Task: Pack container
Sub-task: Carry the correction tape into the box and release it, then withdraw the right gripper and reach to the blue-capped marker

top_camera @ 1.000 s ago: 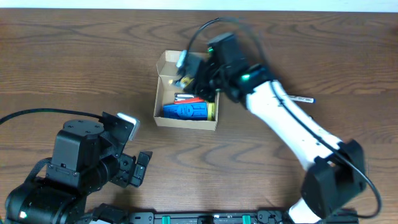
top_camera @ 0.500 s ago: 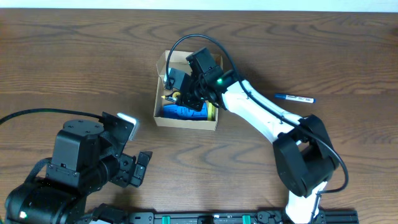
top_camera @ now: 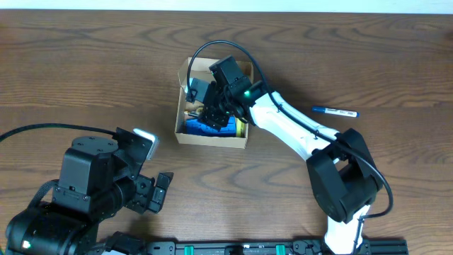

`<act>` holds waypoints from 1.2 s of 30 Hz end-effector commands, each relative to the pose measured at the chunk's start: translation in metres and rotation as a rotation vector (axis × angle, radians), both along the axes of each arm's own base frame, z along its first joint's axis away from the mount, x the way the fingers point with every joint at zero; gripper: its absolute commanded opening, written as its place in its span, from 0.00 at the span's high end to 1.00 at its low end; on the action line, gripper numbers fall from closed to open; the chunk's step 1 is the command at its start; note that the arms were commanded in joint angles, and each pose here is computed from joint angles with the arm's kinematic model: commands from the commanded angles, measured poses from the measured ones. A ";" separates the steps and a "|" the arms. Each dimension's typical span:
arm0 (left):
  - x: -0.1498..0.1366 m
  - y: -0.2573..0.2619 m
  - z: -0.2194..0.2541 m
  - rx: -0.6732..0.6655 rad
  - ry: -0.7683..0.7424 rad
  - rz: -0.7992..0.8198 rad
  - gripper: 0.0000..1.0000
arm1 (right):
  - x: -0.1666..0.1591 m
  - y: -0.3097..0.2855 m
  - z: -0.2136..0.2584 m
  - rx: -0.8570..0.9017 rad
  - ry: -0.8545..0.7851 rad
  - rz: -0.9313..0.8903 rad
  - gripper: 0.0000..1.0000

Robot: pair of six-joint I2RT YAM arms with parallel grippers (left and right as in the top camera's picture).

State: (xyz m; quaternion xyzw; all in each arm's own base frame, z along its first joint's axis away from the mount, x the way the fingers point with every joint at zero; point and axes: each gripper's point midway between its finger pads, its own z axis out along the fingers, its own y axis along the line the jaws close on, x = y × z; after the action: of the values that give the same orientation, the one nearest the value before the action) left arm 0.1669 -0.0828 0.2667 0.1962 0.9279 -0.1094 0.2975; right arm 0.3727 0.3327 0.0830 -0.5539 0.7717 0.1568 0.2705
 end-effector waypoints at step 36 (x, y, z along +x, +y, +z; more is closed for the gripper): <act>0.000 -0.001 0.005 -0.008 -0.009 -0.008 0.05 | 0.016 -0.368 0.039 -0.188 0.112 -0.639 0.22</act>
State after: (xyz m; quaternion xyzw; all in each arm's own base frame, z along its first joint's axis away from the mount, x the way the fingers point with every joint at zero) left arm 0.1668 -0.0828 0.2668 0.1960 0.9279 -0.1095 0.2976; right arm 0.3894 -0.0426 0.1454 -0.2765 0.9355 -0.0233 0.2189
